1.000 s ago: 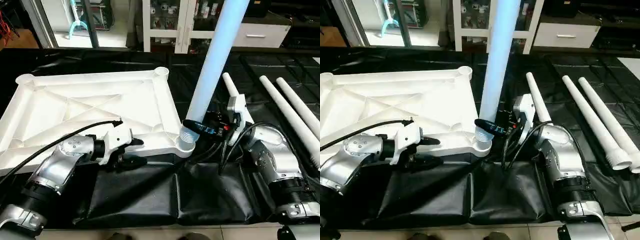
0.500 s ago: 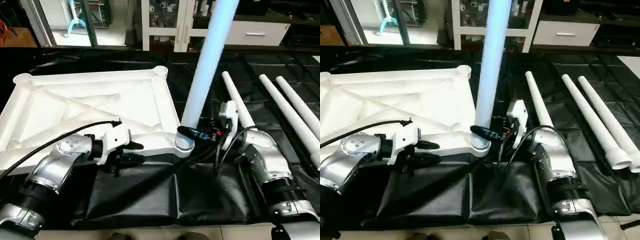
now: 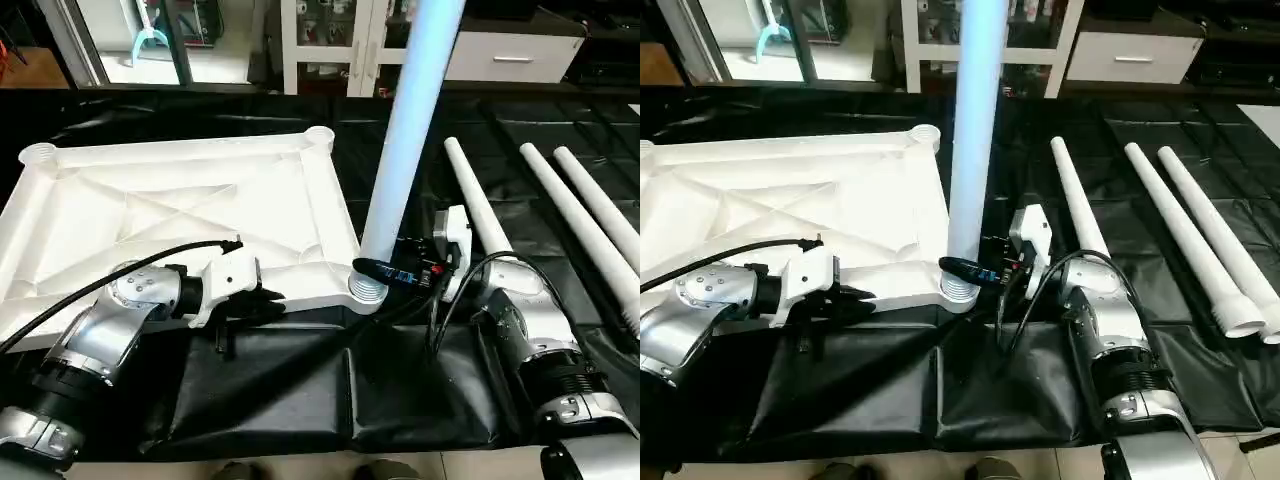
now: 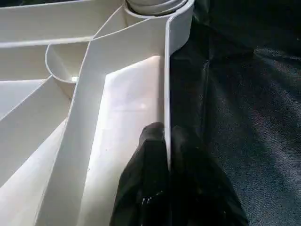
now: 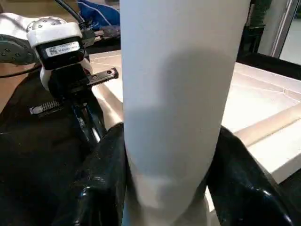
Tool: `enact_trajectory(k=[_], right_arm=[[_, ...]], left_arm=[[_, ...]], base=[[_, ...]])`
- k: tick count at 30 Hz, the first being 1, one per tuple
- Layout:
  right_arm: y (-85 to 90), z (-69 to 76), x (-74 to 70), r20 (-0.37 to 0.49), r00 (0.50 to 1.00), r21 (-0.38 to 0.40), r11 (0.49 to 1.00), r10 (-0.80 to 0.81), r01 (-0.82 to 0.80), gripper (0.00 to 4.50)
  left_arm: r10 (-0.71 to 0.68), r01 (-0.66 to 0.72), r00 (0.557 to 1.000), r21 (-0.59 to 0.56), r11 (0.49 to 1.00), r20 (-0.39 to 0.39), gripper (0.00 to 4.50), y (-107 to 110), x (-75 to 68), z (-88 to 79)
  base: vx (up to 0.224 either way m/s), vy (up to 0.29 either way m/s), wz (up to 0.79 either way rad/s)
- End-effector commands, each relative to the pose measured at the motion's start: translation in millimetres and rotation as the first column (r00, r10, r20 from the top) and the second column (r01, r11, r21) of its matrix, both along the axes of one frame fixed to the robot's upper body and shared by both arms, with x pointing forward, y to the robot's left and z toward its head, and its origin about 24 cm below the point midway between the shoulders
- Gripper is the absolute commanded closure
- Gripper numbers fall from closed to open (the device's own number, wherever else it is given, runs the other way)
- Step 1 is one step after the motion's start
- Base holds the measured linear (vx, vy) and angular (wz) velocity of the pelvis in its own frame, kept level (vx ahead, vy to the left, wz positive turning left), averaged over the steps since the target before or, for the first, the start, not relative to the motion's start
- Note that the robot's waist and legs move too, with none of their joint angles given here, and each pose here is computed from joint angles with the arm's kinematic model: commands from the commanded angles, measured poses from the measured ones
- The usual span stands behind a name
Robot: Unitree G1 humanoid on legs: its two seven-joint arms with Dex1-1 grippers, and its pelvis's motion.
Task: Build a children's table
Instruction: Insert table leg to table base
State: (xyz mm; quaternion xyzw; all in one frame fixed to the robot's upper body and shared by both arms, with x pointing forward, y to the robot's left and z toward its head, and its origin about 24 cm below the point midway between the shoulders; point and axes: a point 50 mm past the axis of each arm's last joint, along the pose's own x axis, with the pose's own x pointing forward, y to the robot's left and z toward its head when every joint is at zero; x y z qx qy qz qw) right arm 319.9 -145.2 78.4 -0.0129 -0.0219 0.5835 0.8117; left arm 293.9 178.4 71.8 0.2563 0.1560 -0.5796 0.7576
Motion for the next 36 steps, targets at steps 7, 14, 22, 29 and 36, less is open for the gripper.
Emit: enact_trajectory(k=[7, 14, 22, 29, 36], right_arm=[[-3.9, -11.2, -0.9, -0.022, 1.000, -0.038, 0.999, -0.013, 0.013, 2.61], [-12.8, -30.6, -8.6, -0.081, 0.995, -0.049, 0.997, -0.061, 0.057, 2.61], [-12.7, -38.4, -12.9, -0.086, 0.987, 0.006, 0.990, -0.137, 0.138, 2.61], [-9.4, -43.6, -15.7, -0.087, 0.987, -0.024, 0.991, -0.133, 0.132, 2.61], [-7.6, -50.8, -22.3, -0.079, 0.986, -0.034, 0.989, -0.144, 0.142, 2.61]], left_arm=[[0.008, 0.003, 0.992, 0.082, 0.997, -0.127, 4.49, 11, -14.1, -24.6], [-0.003, 0.015, 0.990, 0.084, 0.996, -0.142, 4.50, 7, -21.8, -30.4], [0.000, 0.009, 0.990, 0.063, 0.998, -0.143, 4.50, 2, -25.9, -32.4], [-0.016, 0.030, 0.987, 0.084, 0.996, -0.158, 4.50, 1, -28.4, -33.5], [-0.014, 0.028, 0.988, 0.086, 0.996, -0.156, 4.50, -1, -28.3, -33.9]], base=[[0.000, 0.000, 0.00], [0.000, 0.000, 0.00], [0.000, 0.000, 0.00], [0.000, 0.000, 0.00], [0.000, 0.000, 0.00]])
